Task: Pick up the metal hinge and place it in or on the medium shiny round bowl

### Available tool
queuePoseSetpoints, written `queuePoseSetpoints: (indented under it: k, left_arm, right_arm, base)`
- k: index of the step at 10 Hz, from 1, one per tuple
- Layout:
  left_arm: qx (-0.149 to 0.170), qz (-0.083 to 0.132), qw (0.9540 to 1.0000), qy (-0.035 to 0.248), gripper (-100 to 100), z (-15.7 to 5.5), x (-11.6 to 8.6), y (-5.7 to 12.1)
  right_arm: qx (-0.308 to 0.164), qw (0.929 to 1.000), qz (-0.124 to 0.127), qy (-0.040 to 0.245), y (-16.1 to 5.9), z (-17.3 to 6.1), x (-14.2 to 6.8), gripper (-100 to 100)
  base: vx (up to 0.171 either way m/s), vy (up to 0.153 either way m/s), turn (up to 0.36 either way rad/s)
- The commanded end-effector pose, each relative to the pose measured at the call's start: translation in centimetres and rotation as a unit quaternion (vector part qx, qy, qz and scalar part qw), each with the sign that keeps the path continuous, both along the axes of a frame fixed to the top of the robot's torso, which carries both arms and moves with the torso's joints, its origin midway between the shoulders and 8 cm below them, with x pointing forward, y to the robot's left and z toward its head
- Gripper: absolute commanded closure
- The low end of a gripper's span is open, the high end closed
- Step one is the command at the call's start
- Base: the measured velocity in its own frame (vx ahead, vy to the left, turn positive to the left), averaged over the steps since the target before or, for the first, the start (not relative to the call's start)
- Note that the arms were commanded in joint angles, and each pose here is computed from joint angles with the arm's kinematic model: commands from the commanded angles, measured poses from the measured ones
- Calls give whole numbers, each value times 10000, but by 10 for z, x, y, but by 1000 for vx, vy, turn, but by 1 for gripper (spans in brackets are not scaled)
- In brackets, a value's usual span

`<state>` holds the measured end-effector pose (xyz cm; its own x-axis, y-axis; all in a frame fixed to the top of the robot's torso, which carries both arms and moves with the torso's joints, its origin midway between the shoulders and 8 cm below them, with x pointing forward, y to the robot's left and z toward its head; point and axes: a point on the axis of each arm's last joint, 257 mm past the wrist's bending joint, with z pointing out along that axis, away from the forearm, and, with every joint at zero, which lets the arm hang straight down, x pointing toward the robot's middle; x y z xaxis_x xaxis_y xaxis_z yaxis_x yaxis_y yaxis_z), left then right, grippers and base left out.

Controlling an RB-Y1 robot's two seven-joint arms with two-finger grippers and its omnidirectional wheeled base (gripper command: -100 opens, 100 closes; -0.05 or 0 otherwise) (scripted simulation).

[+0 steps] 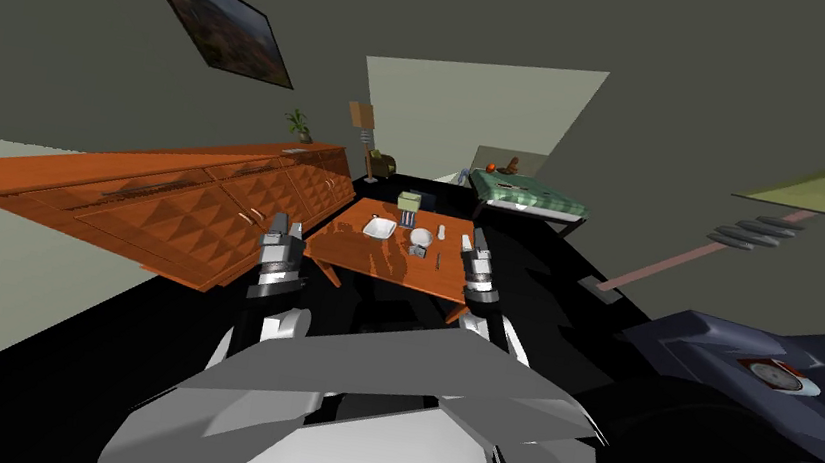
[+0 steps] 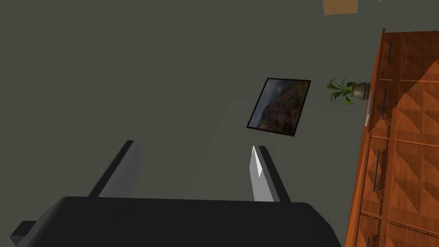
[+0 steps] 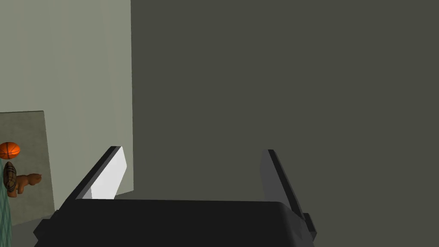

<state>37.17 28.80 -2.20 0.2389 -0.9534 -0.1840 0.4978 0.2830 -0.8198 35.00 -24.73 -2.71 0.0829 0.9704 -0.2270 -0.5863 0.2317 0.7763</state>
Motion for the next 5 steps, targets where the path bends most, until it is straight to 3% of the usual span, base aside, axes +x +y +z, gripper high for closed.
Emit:
queuePoseSetpoints:
  k: [1,2,5]
  left_arm:
    - [0,0,10000,0,0,0,0,0]
    - [0,0,10000,0,0,0,0,0]
    - [0,0,10000,0,0,0,0,0]
  right_arm:
    - [-166,9994,102,294,3,-26,5,-100]
    - [-165,9993,100,305,3,-27,6,-100]
    - [-509,9950,298,802,10,-73,10,-100]
  base:
    - [-45,12,73]
    - [-32,9,55]
    - [-32,16,101]
